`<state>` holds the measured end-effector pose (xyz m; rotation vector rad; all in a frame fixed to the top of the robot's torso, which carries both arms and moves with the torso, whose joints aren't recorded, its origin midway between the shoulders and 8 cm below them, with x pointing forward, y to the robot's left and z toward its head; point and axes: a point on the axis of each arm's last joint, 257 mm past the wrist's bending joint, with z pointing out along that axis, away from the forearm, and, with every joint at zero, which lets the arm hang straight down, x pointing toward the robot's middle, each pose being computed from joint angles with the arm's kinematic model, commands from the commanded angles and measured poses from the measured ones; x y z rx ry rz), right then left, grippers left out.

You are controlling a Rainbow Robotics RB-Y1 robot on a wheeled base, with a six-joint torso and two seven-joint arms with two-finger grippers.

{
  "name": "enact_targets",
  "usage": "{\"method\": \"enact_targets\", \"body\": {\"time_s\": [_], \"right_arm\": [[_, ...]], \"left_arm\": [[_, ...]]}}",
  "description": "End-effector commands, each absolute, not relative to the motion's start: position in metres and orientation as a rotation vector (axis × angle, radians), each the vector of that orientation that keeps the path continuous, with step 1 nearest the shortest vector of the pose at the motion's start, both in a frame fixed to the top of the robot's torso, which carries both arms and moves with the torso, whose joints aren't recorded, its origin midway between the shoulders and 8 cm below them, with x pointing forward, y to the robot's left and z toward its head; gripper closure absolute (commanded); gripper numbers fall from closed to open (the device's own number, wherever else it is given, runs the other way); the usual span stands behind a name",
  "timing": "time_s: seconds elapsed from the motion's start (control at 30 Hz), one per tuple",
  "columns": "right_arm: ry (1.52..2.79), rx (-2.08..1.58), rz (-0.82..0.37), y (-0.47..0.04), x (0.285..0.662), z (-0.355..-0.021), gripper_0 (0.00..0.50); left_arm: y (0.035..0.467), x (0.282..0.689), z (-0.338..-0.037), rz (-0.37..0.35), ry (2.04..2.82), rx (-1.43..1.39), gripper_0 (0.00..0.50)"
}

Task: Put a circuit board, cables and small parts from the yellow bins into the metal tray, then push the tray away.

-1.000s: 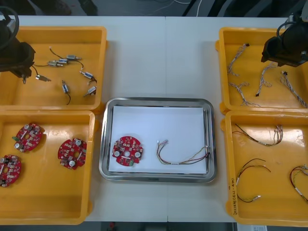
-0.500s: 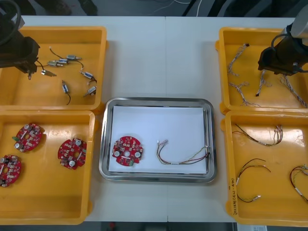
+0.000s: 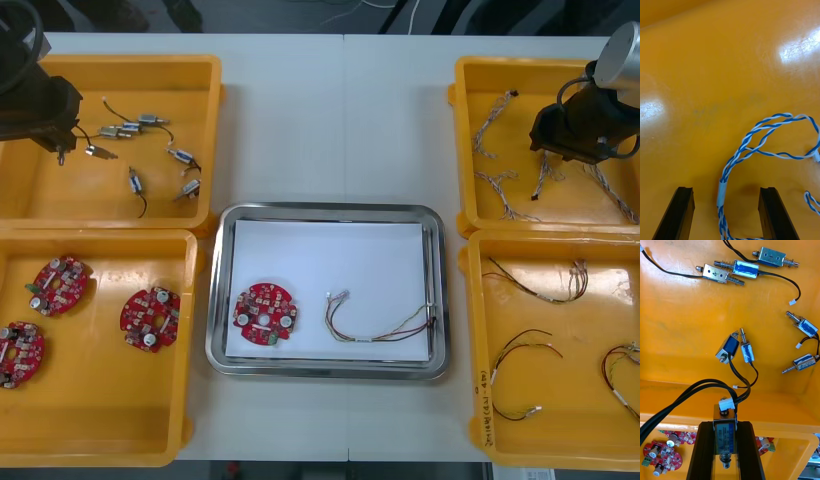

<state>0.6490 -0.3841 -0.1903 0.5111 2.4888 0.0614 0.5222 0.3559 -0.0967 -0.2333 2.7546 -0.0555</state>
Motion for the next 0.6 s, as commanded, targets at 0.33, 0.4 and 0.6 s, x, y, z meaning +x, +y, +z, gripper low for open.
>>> {"method": "enact_targets", "body": {"time_s": [0.33,0.4,0.6], "right_arm": [[2.43,0.498,0.075,-0.365,0.671,-0.171,0.0],[2.429,0.5,0.07,-0.366,0.671,-0.17,0.0],[2.432,0.499,0.066,-0.366,0.67,-0.171,0.0]], "left_arm": [[0.377,0.536,-0.057,-0.016,2.66,-0.183,0.076],[0.379,0.536,-0.058,-0.015,2.664,-0.188,0.051],[0.385,0.535,-0.059,-0.011,2.668,-0.198,0.018]]}}
